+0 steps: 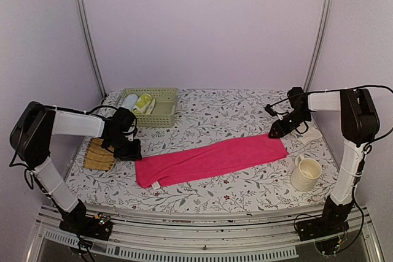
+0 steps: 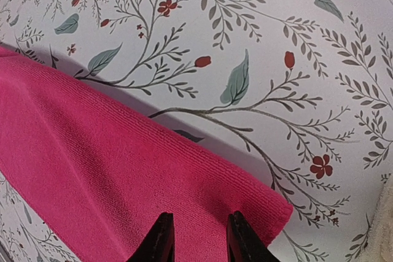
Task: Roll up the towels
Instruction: Fold the towel at the center of the board, then pick up the towel from the center of the board.
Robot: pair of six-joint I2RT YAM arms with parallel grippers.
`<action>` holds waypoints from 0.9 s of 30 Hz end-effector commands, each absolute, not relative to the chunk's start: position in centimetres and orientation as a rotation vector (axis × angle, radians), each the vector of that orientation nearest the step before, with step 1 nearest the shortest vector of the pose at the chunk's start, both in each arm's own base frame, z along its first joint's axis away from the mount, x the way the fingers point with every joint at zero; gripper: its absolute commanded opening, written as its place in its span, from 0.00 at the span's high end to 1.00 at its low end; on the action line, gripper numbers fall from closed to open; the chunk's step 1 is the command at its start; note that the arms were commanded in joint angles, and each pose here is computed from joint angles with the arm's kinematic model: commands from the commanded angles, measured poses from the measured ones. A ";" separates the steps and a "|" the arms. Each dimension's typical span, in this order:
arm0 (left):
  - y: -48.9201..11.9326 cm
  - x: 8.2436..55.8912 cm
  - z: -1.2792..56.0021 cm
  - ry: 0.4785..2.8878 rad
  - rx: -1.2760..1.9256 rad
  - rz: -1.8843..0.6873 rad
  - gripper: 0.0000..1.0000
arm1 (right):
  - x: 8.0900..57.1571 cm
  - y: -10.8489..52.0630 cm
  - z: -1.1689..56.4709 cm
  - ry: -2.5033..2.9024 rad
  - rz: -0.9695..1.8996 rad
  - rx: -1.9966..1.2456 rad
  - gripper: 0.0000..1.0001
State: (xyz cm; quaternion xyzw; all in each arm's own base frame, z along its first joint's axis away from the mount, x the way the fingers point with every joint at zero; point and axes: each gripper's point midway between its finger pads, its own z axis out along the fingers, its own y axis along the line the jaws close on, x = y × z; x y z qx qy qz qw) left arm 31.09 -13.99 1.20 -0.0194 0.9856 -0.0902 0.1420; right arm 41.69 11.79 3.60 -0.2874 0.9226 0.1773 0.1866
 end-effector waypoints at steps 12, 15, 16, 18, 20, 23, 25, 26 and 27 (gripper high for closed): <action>-13.7 31.3 0.9 2.807 0.028 -0.267 1.00 | 45.8 9.7 3.3 2.635 0.365 -0.744 0.64; -13.5 31.3 1.1 2.797 0.026 -0.269 1.00 | 45.2 9.6 2.2 2.672 0.380 -0.741 0.64; -13.4 31.2 1.1 2.799 0.025 -0.268 1.00 | 45.0 9.6 1.9 2.684 0.383 -0.739 0.64; -13.4 31.2 1.1 2.798 0.025 -0.268 1.00 | 44.7 9.3 1.3 2.705 0.373 -0.735 0.64; -13.3 31.1 1.2 2.796 0.027 -0.264 1.00 | 44.6 9.1 0.8 2.720 0.365 -0.728 0.64; -13.1 31.2 1.3 2.793 0.023 -0.260 1.00 | 44.5 9.0 0.4 2.733 0.370 -0.725 0.64; -13.1 31.4 1.3 2.788 0.022 -0.261 1.00 | 44.3 9.0 0.1 2.736 0.381 -0.731 0.71; -13.1 31.4 1.3 2.786 0.021 -0.261 1.00 | 44.1 9.0 0.0 2.740 0.382 -0.735 0.78; -13.1 31.5 1.3 2.784 0.020 -0.262 1.00 | 44.1 8.9 -0.1 2.741 0.379 -0.739 0.87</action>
